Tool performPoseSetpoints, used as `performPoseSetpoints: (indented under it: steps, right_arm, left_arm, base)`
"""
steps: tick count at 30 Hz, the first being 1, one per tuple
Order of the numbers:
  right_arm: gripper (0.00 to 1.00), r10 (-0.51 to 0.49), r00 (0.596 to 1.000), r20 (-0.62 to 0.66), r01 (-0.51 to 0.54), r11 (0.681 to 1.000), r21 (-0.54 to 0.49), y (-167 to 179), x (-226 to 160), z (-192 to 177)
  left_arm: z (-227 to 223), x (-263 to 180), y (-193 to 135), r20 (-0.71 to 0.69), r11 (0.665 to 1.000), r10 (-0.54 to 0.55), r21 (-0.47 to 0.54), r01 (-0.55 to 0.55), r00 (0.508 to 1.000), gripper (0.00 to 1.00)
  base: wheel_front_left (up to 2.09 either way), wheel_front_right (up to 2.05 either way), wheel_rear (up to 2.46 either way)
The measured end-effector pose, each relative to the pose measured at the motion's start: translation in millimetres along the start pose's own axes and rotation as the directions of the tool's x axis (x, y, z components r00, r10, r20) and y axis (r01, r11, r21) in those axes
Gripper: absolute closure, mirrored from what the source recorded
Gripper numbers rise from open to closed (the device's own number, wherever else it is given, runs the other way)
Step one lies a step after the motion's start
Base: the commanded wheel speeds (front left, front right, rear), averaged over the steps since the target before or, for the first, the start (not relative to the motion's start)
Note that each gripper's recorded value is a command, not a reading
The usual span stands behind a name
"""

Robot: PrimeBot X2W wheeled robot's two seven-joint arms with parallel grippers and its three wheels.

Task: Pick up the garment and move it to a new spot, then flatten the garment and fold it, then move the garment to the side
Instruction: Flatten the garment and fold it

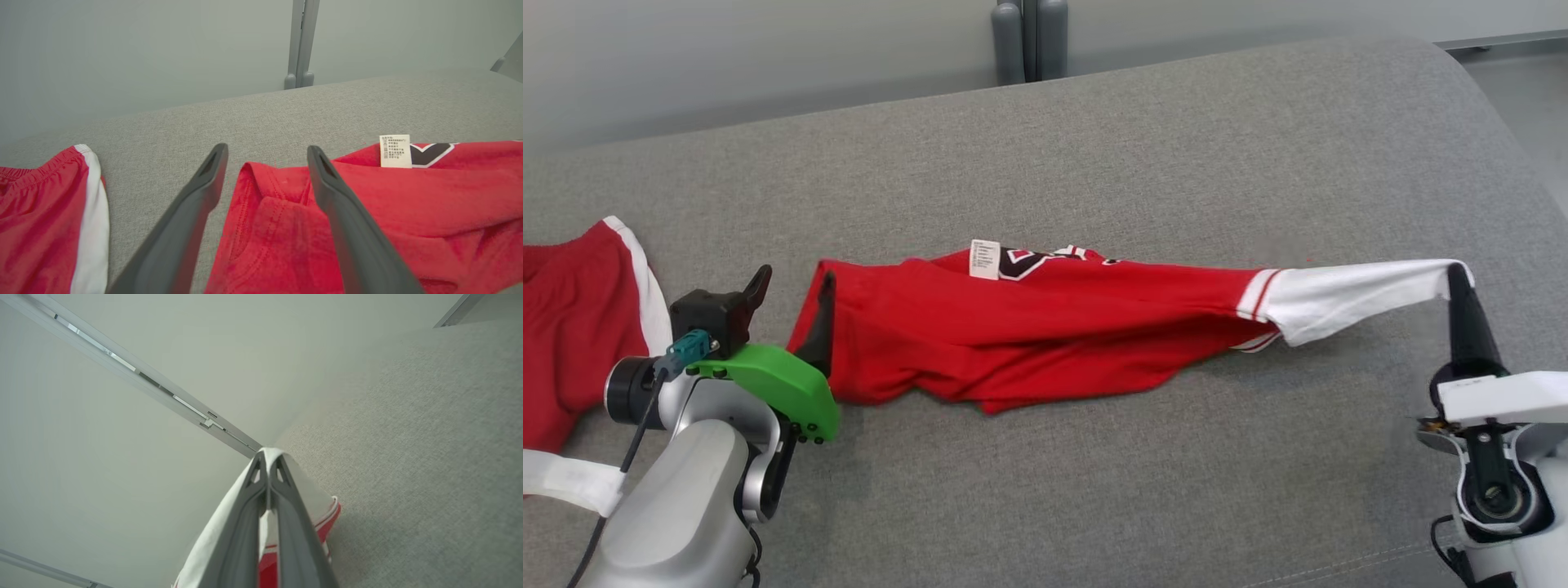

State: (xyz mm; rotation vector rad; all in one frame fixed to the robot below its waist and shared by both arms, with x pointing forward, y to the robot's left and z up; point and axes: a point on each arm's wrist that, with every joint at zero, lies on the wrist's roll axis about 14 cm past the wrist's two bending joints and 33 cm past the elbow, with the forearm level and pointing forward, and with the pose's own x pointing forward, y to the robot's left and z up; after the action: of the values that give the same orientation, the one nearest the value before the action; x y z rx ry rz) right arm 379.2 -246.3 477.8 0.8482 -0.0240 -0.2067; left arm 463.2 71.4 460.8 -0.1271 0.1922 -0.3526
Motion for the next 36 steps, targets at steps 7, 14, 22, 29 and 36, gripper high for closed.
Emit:
performPoseSetpoints:
  steps: [7, 14, 22, 29, 36]
  right_arm:
    - [1.0, -0.107, 0.994, -0.011, 0.107, 0.994, -0.036, -40.0, -17.8, 14.1]
    - [1.0, -0.16, 0.977, -0.139, 0.153, 0.986, -0.062, -54.2, -30.9, -18.2]
    - [1.0, -0.101, 0.955, -0.279, 0.084, 0.994, -0.07, -29.8, -29.5, -62.6]
    - [1.0, -0.129, 0.952, -0.277, 0.113, 0.991, -0.07, -35.7, -33.1, -64.4]
    - [1.0, -0.158, 0.954, -0.257, 0.15, 0.987, -0.05, -40.9, -36.9, -63.1]
  left_arm:
    - [-1.5, -1.5, -6.4, -0.005, 1.0, -0.016, 0.002, 0.016, 1.0, 0.0]
    - [-6.7, 4.4, -54.9, -0.06, 0.985, -0.172, -0.018, 0.171, 0.983, 0.0]
    - [-0.7, 35.0, -75.7, -0.156, 0.957, -0.279, 0.034, 0.287, 0.948, 0.0]
    - [-38.9, 46.6, -84.4, -0.339, 0.937, -0.31, 0.052, 0.346, 0.888, 0.0]
    - [-65.3, 57.7, -81.9, -0.447, 0.927, -0.309, 0.058, 0.371, 0.84, 0.0]
  base:
    - [0.0, 0.0, 0.0]
    - [0.0, 0.0, 0.0]
    - [0.0, 0.0, 0.0]
    - [0.0, 0.0, 0.0]
    - [0.0, 0.0, 0.0]
